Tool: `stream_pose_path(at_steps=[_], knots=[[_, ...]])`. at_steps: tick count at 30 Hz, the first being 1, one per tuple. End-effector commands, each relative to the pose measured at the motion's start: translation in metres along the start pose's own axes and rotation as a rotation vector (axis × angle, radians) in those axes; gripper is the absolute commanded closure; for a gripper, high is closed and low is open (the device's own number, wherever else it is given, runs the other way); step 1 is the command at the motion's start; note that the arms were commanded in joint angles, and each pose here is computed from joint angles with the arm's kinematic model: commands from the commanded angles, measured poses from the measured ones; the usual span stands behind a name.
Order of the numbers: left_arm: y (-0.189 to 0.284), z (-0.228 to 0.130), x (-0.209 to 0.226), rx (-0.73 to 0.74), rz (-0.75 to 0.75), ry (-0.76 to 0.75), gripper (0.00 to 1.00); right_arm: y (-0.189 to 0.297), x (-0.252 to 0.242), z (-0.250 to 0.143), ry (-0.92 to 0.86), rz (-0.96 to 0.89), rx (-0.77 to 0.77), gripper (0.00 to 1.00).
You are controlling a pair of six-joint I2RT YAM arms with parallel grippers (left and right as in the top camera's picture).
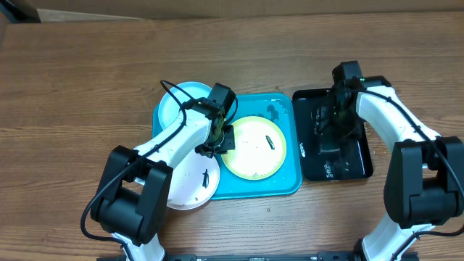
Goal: Clean dirty plates on tray and stack at the side
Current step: 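Dip the green sponge in the black tray water with right gripper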
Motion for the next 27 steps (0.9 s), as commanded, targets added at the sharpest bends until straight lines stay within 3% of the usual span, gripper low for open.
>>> stream_pose_path(at_steps=[1,3,4,5,6,8,10,11,15,22,27], knots=[[-0.007,-0.004,0.003,0.012,0.026,0.016,0.88,-0.011,0.003,0.001,0.004,0.026,-0.026,0.29],[-0.007,-0.004,0.003,0.011,0.026,0.016,0.88,-0.011,0.005,0.01,0.006,0.037,-0.066,0.3],[-0.007,-0.004,0.003,0.011,0.026,0.016,0.88,-0.011,0.005,0.013,0.006,0.037,-0.077,0.44],[-0.007,-0.004,0.003,0.011,0.026,0.016,0.87,-0.01,0.005,0.015,0.007,0.037,-0.088,0.83],[-0.007,-0.004,0.003,0.011,0.026,0.016,0.88,-0.01,0.005,0.016,0.007,0.037,-0.09,0.96],[-0.007,-0.004,0.004,0.012,0.027,0.016,0.87,-0.01,0.005,0.016,0.007,0.037,-0.09,0.94],[-0.007,-0.004,0.004,0.012,0.027,0.016,0.87,-0.009,0.005,0.015,0.007,0.037,-0.084,0.43],[-0.007,-0.004,0.004,0.012,0.027,0.016,0.87,-0.007,0.005,0.014,0.006,0.037,-0.075,0.32],[-0.007,-0.004,0.004,0.012,0.027,0.016,0.87,0.0,0.005,0.012,0.005,0.036,-0.05,0.33],[-0.007,-0.005,0.003,0.019,0.024,0.016,0.87,0.0,0.005,-0.004,0.003,0.035,0.017,0.51],[-0.007,-0.005,0.003,0.019,0.025,0.016,0.86,-0.003,0.005,-0.008,0.002,0.036,0.03,0.52]])
Point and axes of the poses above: each gripper's point midway between its finger pads, its own y axis back along the fingers, its own x axis along the line the jaws close on, z = x × y, the point moved 2 cm from there along y, back along the fingers, and after that the axes turned 12 degrees about y, right-handed, at the moved point
